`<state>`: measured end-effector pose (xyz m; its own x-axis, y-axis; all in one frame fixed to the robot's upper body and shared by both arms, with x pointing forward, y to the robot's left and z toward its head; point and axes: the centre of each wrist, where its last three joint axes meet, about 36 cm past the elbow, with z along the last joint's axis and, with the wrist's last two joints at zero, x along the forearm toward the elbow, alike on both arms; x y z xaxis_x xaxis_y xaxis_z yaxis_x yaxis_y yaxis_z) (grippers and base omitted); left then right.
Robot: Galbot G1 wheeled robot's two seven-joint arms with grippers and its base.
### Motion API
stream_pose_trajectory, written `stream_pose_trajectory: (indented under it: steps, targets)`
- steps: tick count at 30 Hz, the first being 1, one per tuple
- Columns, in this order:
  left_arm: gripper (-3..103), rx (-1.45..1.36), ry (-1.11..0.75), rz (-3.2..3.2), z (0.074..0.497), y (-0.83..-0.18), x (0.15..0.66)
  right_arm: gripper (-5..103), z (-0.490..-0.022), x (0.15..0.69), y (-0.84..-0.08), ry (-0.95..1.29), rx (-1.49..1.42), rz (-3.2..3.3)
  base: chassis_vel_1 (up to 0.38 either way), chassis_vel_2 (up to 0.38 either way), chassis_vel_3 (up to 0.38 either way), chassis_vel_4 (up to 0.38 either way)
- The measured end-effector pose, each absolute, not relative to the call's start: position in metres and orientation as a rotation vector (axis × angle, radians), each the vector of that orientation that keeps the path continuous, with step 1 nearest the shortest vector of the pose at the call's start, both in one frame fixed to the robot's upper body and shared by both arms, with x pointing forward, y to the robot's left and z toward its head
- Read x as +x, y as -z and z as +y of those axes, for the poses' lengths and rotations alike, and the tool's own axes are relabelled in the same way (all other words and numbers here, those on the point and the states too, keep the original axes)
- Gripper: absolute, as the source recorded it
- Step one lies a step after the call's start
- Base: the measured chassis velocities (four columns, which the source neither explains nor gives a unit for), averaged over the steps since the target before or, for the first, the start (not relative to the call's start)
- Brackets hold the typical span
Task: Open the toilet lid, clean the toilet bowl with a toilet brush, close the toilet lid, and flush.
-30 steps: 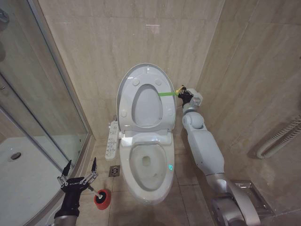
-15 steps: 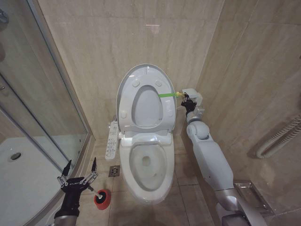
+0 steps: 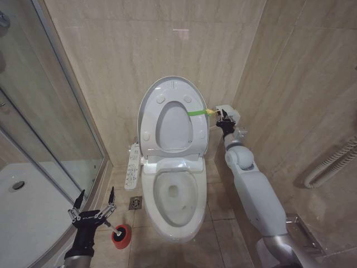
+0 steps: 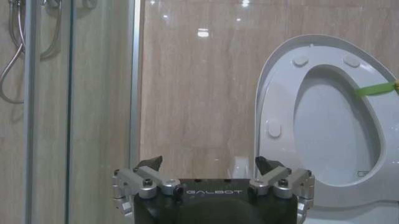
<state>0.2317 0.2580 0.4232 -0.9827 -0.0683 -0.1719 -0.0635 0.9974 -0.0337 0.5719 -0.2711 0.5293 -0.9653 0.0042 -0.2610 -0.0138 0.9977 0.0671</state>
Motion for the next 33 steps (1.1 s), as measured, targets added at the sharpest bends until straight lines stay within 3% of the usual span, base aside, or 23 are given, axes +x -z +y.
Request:
stream_pose_trajectory:
  steps: [4, 5, 11, 12, 19, 20, 33]
  targets:
    - [100, -0.098, 0.042, 2.966, 0.258, -0.423, 0.232, 27, -0.274, 0.554, -0.53, -0.088, -0.035, 2.875, 0.0, 0.0, 0.0, 0.0]
    - [100, -0.098, 0.042, 2.966, 0.258, -0.423, 0.232, 54, -0.277, 0.547, -0.53, -0.083, -0.04, 2.874, 0.0, 0.0, 0.0, 0.0]
    - [100, -0.098, 0.042, 2.966, 0.258, -0.423, 0.232, 54, -0.282, 0.522, -0.527, -0.08, -0.057, 2.883, 0.0, 0.0, 0.0, 0.0]
    - [100, -0.098, 0.042, 2.966, 0.258, -0.423, 0.232, 82, -0.281, 0.517, -0.527, -0.088, -0.064, 2.887, 0.0, 0.0, 0.0, 0.0]
    - [100, -0.098, 0.042, 2.966, 0.258, -0.423, 0.232, 82, -0.281, 0.494, -0.527, -0.098, -0.093, 2.892, 0.0, 0.0, 0.0, 0.0]
    - [100, -0.098, 0.042, 2.966, 0.258, -0.423, 0.232, 100, -0.281, 0.49, -0.527, -0.101, -0.1, 2.895, 0.0, 0.0, 0.0, 0.0]
    - [100, -0.098, 0.042, 2.966, 0.258, -0.423, 0.232, 100, -0.282, 0.446, -0.532, -0.114, -0.145, 2.907, 0.0, 0.0, 0.0, 0.0]
